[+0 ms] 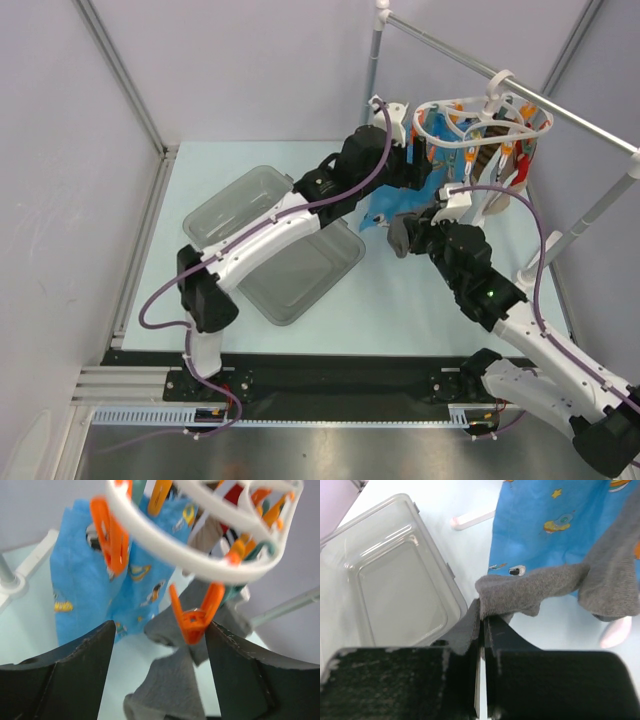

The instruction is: Remove the socks clipped to the hanger

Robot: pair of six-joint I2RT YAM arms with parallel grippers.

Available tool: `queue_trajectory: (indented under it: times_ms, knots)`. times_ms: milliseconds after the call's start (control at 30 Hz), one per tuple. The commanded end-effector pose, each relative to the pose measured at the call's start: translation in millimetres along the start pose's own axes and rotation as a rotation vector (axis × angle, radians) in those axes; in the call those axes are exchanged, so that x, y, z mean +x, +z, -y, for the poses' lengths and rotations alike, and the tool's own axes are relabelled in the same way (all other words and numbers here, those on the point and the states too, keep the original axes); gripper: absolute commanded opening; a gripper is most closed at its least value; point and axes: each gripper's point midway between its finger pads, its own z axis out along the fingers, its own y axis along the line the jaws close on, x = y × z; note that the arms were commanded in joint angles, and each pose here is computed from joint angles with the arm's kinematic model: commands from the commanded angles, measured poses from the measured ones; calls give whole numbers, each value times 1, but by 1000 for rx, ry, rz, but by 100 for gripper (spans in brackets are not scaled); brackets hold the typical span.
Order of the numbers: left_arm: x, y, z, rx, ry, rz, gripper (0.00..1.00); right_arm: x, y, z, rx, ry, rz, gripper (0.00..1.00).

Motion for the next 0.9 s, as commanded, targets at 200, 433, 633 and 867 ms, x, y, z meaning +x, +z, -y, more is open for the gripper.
queue_trajectory:
  times_ms: [200, 433, 633, 867]
  knots:
    - [-15, -102, -51, 78, -142, -30, 81, 14, -13, -58, -207, -85, -141, 0]
    - [1, -197, -145, -29, -195, 31, 85, 14, 22, -128, -348, -55, -183, 0]
    - [0, -271, -180, -249, -90, 109, 89, 32, 78, -183, -446, -14, -247, 0]
    - [-1, -306, -179, -283, -21, 151, 90, 67, 116, -234, -538, 40, -360, 10]
